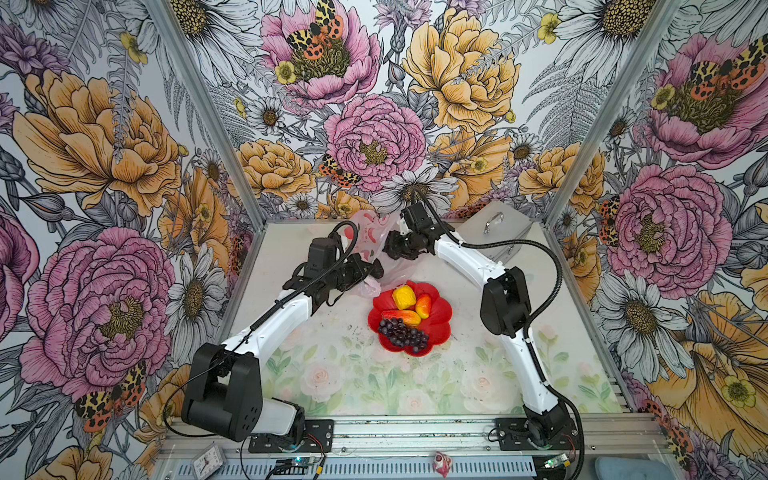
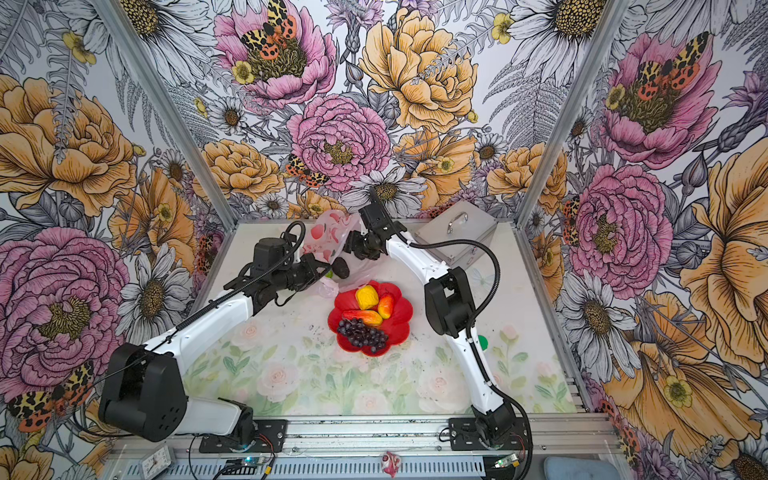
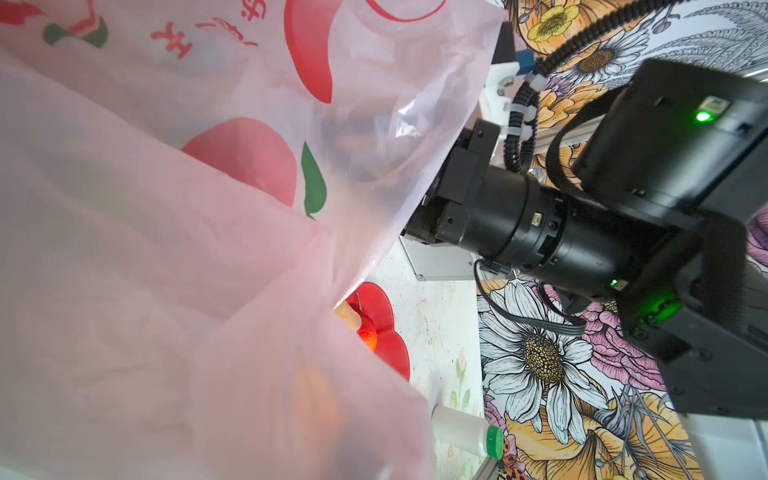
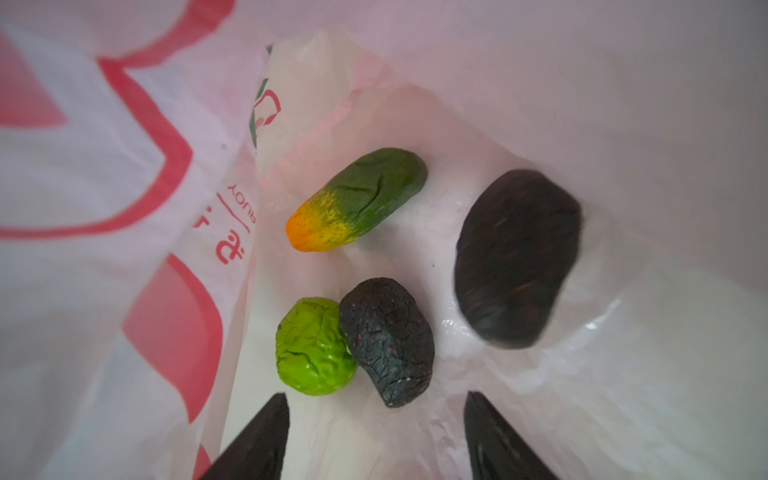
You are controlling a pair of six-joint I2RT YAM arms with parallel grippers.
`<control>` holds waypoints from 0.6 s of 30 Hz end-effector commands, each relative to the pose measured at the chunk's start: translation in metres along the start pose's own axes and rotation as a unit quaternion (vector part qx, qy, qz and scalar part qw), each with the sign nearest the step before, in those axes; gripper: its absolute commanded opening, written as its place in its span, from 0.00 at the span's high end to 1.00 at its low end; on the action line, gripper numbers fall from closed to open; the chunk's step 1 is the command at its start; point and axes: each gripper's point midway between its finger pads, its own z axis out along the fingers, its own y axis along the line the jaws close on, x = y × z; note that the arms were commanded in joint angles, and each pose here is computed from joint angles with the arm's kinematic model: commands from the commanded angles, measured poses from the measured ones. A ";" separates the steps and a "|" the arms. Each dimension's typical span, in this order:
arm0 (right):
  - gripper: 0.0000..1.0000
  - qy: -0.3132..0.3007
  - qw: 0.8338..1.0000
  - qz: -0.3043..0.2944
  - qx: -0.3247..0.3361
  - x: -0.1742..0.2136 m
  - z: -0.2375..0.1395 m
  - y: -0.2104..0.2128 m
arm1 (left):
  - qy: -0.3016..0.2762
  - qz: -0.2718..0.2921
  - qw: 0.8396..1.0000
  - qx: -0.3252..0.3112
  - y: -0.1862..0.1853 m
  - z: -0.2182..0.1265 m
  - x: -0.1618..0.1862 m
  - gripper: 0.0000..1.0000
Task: Place the fruits into the plastic bag
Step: 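Carry the second dark avocado into the pink bag and release it, then withdraw the right gripper from the bag and move it over the bowl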
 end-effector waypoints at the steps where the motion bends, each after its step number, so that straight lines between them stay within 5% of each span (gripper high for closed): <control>1: 0.22 -0.015 0.999 -0.032 -0.040 -0.007 -0.033 0.032 | -0.007 -0.006 1.000 0.005 -0.005 -0.001 -0.010 1.00; 18: 0.16 0.032 0.984 -0.122 -0.125 0.085 -0.149 0.078 | 0.025 -0.035 0.998 -0.050 0.023 0.025 -0.018 1.00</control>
